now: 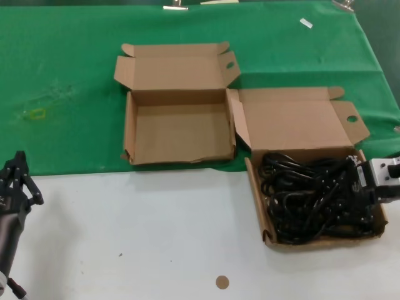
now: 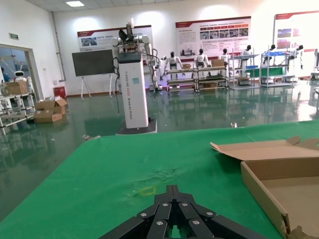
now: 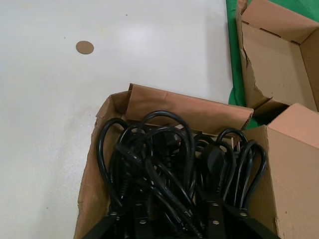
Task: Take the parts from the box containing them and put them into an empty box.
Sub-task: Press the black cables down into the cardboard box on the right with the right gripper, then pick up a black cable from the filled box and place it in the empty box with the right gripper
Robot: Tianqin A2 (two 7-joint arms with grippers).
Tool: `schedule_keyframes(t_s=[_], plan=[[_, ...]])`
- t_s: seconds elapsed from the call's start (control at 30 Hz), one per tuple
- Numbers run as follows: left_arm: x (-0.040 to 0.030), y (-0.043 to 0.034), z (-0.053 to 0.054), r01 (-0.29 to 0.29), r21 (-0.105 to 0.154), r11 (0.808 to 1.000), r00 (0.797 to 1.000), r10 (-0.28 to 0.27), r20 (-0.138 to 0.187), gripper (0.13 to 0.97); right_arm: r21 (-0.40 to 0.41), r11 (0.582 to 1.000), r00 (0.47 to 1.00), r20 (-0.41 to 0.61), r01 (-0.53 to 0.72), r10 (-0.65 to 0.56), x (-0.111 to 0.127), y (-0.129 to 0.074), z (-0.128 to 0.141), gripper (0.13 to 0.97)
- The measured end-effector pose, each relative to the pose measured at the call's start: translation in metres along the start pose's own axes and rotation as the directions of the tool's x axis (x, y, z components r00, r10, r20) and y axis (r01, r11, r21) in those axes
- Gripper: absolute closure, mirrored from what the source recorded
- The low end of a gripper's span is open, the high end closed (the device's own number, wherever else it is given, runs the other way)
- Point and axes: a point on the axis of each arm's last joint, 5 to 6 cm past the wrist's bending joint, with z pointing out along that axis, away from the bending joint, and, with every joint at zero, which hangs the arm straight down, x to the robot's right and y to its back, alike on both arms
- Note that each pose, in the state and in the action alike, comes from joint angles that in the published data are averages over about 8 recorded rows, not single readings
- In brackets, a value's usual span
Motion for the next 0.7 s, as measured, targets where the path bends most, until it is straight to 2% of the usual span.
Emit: schedule_keyframes(t_s=[0.07,0.33,0.7], plan=[[0.0000,0.0000,0.000,0.000,0.000,1.000,1.000,0.000,0.000,0.953,-0.001,1.000,1.000,0.003,-0.001,0.001,0.000,0.000,-0.001,0.659],[0.0000,0.0000,0.000,0.000,0.000,1.000,1.000,0.000,0.000,0.953,-0.006,1.000,1.000,0.012,0.003,-0.003,0.003,-0.007,-0.013,0.824],[0.0000,0.0000,0.000,0.000,0.000,1.000,1.000,0.000,0.000,0.953,-0.006,0.999,0.998,-0.042,0.049,-0.049,0.026,-0.038,-0.047,0.913]])
